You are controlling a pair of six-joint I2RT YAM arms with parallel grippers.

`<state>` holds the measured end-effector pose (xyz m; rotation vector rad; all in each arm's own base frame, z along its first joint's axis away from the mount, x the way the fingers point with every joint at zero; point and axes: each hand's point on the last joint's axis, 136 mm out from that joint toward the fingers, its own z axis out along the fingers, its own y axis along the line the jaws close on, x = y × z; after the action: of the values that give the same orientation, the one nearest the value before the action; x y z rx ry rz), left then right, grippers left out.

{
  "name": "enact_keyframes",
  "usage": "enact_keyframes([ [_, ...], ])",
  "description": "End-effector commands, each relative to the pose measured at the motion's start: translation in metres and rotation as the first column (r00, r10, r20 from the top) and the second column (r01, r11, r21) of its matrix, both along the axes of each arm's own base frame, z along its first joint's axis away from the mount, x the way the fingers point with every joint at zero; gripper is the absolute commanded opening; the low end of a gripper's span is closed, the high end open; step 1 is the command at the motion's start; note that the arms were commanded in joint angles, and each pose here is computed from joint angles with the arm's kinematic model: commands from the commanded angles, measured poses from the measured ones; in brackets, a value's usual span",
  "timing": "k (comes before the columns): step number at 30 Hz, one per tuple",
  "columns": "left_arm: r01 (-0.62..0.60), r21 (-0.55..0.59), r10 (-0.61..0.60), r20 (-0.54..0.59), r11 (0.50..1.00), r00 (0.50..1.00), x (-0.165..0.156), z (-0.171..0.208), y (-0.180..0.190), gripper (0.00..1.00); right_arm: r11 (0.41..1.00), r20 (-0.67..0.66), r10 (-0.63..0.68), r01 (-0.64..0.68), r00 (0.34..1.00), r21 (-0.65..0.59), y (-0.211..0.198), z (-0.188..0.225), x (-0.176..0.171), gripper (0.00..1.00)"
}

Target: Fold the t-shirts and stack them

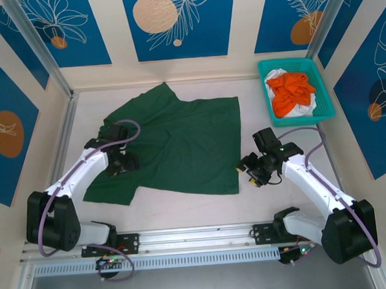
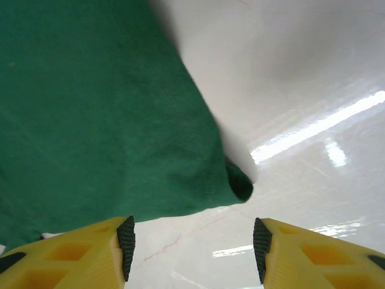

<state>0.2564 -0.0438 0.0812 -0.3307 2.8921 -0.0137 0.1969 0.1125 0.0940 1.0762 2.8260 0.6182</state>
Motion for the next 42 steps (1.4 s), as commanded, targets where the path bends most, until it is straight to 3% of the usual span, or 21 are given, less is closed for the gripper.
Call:
enact_keyframes([
  [1,-0.153,-0.076,0.145,-0.104,0.985,0.984,-0.031,-0.026,0.013,0.65,0.997,-0.046,0.007,-0.004,0.999,0.075,0.019,-0.009,0.002,0.52],
  [6,-0.229,-0.114,0.209,-0.16,0.967,0.965,-0.044,-0.048,0.015,0.62,0.98,-0.114,0.192,-0.184,0.975,0.074,0.061,-0.024,0.008,0.44],
  [9,-0.243,-0.135,0.218,-0.176,0.96,0.96,-0.046,-0.048,0.011,0.6,0.977,-0.166,0.215,-0.209,0.962,0.052,0.071,-0.039,0.008,0.39],
  [21,-0.383,-0.205,0.327,-0.261,0.901,0.908,-0.076,-0.068,-0.009,0.56,0.997,-0.364,0.011,-0.036,0.931,-0.062,0.028,-0.086,-0.018,0.33],
  [27,-0.389,-0.179,0.351,-0.208,0.904,0.913,-0.091,-0.062,-0.019,0.55,0.992,-0.348,-0.125,0.112,0.929,-0.058,-0.005,-0.083,-0.024,0.34],
  [36,-0.404,-0.167,0.369,-0.204,0.899,0.907,-0.116,-0.068,-0.048,0.55,0.983,-0.345,-0.17,0.183,0.923,0.003,-0.024,-0.081,-0.025,0.38],
  [42,-0.362,-0.158,0.348,-0.109,0.919,0.931,-0.1,-0.027,-0.052,0.63,0.976,-0.278,-0.181,0.206,0.943,0.064,-0.033,-0.066,-0.015,0.41],
])
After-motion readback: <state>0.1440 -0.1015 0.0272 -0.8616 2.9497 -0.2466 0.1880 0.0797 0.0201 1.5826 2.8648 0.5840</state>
